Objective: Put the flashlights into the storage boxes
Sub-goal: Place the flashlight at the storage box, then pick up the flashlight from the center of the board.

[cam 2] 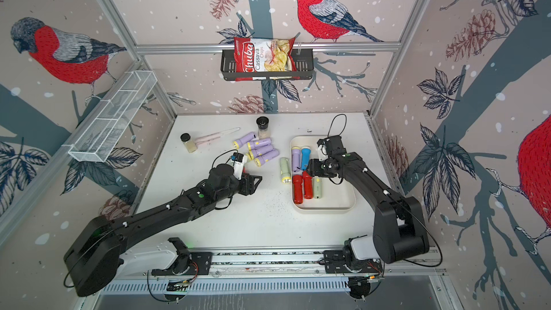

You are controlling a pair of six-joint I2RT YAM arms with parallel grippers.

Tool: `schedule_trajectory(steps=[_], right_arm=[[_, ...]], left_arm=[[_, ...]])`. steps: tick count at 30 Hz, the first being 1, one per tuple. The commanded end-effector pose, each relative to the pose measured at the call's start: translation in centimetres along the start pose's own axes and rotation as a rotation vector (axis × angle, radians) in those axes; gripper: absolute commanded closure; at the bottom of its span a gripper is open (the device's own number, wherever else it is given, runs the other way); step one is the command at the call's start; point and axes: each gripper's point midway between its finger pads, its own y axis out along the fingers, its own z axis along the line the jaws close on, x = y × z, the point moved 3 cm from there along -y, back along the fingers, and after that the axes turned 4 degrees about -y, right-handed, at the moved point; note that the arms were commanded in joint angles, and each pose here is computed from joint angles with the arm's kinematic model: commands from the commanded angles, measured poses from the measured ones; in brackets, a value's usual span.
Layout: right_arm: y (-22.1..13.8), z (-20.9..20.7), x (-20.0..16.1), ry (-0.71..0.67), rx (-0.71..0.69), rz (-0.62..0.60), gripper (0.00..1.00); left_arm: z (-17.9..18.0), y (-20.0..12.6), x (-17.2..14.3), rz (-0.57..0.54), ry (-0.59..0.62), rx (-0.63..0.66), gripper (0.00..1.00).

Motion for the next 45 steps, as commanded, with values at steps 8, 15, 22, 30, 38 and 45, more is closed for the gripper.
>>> schedule_trajectory(steps=[8, 15, 22, 30, 38, 45], right_arm=[[0.6, 9.3, 3.2, -0.246, 0.113, -0.223, 0.38], [1.1, 11.5, 3.0, -0.292, 0.155, -0.230, 0.38], [1.7, 11.9, 2.3, -0.306, 0.156, -0.208, 0.38], [1.4, 11.8, 1.7, -0.321, 0.146, -0.212, 0.38], [0.7, 12.1, 2.0, -0.329, 0.169, -0.245, 0.38], [0.3, 12.4, 2.4, -0.332, 0.174, -0.259, 0.38]], left_arm=[[8.2, -4.2, -2.1, 0.121, -0.158, 0.384, 0.31], [12.6, -6.1, -4.1, 0.199, -0.213, 0.659, 0.31], [15.1, -5.6, -5.7, 0.279, -0.224, 0.800, 0.26], [14.6, -3.8, -6.7, 0.340, -0.244, 0.728, 0.31], [13.1, -3.1, -8.0, 0.420, -0.281, 0.607, 0.38], [12.2, -3.2, -8.6, 0.434, -0.292, 0.544, 0.45]])
